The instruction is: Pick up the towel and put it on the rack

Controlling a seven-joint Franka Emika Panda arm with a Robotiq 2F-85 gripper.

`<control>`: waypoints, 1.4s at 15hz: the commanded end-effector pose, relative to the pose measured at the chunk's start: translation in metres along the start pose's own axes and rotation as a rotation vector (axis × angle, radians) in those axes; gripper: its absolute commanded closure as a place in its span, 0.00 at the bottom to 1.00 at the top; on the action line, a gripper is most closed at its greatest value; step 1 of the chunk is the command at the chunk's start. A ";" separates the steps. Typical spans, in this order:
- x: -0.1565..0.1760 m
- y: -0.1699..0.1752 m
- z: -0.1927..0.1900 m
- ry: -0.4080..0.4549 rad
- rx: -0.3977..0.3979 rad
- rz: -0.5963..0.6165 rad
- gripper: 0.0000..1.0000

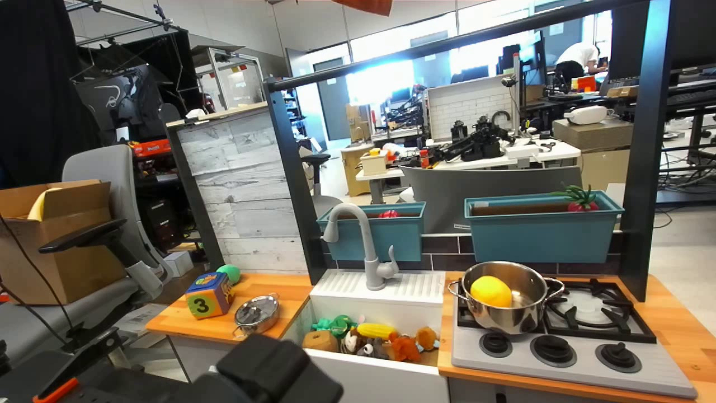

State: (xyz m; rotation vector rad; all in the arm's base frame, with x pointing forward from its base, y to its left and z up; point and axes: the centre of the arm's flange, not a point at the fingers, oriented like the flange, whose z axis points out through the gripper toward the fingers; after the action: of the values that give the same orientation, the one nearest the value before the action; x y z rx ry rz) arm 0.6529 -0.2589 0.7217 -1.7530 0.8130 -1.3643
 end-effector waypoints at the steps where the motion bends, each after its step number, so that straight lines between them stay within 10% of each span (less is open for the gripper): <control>1: 0.018 0.022 0.048 -0.019 -0.083 0.065 0.99; 8: -0.017 0.093 0.087 -0.110 -0.259 0.185 0.99; 16: -0.055 0.114 -0.041 -0.552 -0.384 0.226 0.99; 21: -0.057 0.141 -0.087 -0.658 -0.582 0.260 0.99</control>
State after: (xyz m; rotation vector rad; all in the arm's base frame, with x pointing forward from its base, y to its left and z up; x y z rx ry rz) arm 0.5805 -0.3016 0.5956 -2.1864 1.0051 -0.4321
